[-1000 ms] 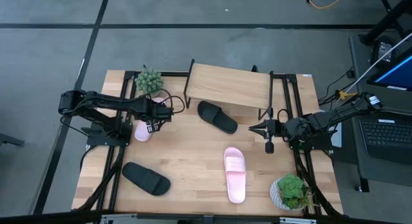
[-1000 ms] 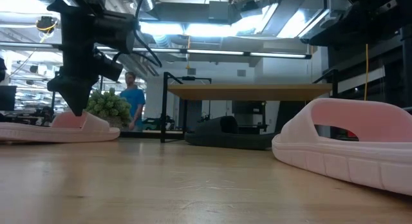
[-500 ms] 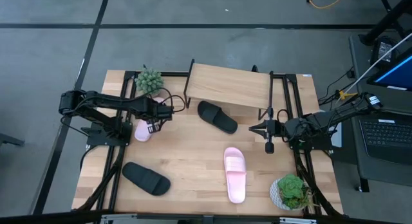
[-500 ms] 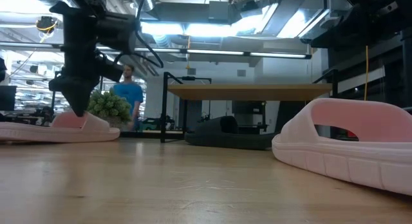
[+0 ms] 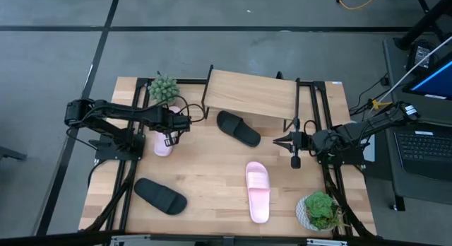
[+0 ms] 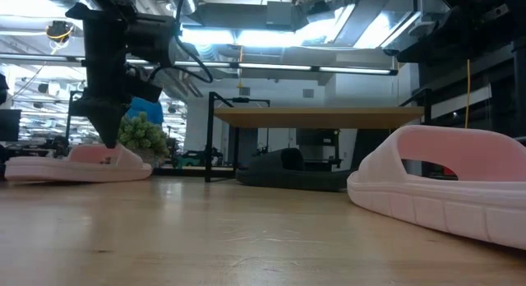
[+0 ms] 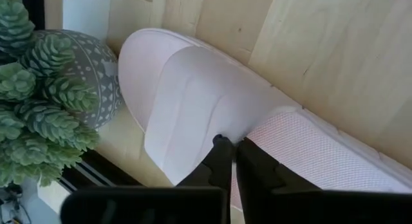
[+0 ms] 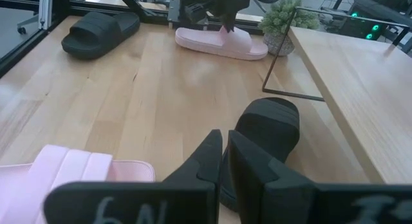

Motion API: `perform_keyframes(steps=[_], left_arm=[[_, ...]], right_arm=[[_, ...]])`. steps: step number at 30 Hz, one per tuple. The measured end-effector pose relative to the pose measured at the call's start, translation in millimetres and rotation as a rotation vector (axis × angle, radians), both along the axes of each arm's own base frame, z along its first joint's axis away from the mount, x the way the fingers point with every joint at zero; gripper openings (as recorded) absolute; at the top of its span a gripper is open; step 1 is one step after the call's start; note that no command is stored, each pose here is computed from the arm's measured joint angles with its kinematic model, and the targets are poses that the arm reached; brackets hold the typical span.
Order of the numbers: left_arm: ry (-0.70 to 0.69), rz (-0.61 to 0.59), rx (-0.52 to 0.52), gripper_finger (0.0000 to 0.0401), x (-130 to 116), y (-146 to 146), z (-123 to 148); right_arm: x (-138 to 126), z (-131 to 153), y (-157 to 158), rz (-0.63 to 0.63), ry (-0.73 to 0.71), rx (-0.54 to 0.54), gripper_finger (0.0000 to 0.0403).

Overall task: Pick and place slides into the shelf
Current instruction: Put the top pink slipper on the shelf

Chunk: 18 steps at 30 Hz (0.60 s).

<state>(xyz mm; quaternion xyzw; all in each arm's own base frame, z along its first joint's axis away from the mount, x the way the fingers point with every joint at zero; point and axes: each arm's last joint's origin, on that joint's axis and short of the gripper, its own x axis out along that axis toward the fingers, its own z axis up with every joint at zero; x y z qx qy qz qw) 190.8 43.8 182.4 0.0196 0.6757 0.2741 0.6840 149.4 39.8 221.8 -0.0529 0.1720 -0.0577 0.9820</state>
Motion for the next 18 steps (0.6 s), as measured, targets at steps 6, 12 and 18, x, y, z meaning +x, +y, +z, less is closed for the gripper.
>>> perform_keyframes(steps=[6, 12, 18], left_arm=[[-0.033, 0.003, -0.016, 0.0002, 4, -4, 2], [-0.160, -0.040, -0.032, 0.0002, 20, -11, 13], [-0.190, -0.063, -0.026, 0.0001, 25, -16, 21]], right_arm=[[0, 0, 0, 0.000, 0.000, 0.000, 0.0030], [0, 0, 0, 0.008, 0.003, -0.024, 0.0030], [0, 0, 0, 0.009, 0.006, -0.025, 0.0030]])
